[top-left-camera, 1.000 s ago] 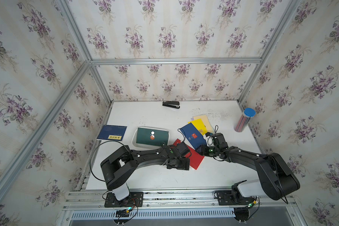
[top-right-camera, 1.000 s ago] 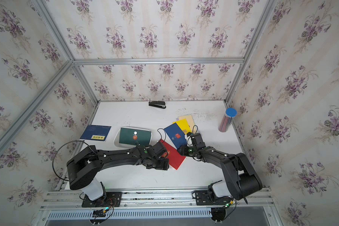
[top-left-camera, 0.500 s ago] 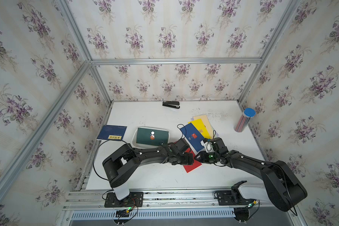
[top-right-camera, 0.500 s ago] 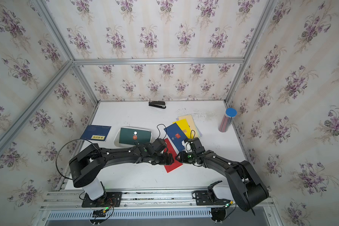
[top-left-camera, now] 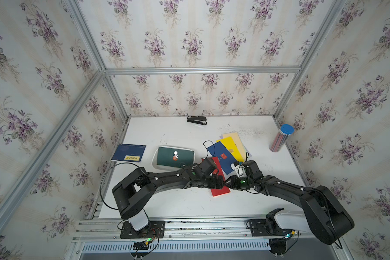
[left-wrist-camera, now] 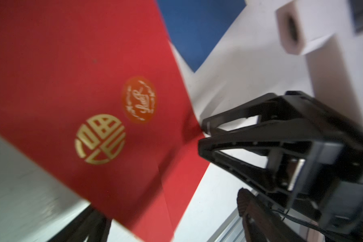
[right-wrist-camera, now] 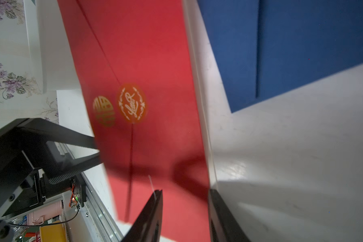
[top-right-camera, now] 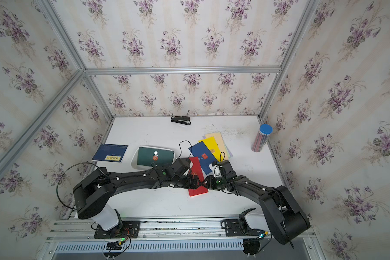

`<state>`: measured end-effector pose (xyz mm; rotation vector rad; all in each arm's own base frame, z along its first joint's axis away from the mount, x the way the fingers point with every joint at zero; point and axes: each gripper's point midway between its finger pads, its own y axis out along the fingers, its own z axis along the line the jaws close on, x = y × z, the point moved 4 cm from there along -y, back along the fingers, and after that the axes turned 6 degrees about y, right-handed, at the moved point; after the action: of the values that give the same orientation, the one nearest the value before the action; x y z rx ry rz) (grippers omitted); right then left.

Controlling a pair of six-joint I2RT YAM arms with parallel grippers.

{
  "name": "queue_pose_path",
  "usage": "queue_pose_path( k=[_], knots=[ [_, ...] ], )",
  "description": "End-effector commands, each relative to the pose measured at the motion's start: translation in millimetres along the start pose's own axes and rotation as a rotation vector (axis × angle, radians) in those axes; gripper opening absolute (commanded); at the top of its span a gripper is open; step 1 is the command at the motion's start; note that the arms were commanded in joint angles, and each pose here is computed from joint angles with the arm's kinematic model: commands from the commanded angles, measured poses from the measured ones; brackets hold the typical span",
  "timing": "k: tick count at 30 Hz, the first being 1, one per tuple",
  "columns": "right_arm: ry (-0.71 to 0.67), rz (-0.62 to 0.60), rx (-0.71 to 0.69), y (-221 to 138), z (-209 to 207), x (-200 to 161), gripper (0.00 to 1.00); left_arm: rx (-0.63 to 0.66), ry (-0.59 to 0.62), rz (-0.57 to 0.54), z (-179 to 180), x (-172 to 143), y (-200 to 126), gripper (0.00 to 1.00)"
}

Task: Put the sealed envelopes into the storage box
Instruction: Pick up the envelope from the center of the board.

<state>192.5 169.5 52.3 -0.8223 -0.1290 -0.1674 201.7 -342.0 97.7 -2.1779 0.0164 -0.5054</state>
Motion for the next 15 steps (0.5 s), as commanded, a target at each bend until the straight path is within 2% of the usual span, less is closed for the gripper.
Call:
queue_pose_path(
  k=[1,5,8,10,15],
  knots=[
    [0.019,0.008,-0.027,0.1,-5.6,-4.4,0.41,-0.081,0.056,-0.052,-17.9,12.2,-6.1,0.92],
    [0.018,0.008,-0.026,0.7,-6.3,-4.8,0.41,-0.104,0.082,-0.068,-23.3,16.4,-7.9,0.9],
    [0.016,0.006,-0.026,0.5,-6.1,-4.3,0.41,-0.071,0.084,-0.058,-20.0,16.8,-5.3,0.79],
    [0.013,0.005,-0.027,0.3,-6.1,-4.3,0.4,-0.039,0.086,-0.045,-17.0,17.5,-3.7,0.68],
    [0.008,-0.001,-0.026,-0.3,-5.4,-3.3,0.4,0.043,0.101,-0.028,-13.9,24.0,-5.8,0.23]
  ],
)
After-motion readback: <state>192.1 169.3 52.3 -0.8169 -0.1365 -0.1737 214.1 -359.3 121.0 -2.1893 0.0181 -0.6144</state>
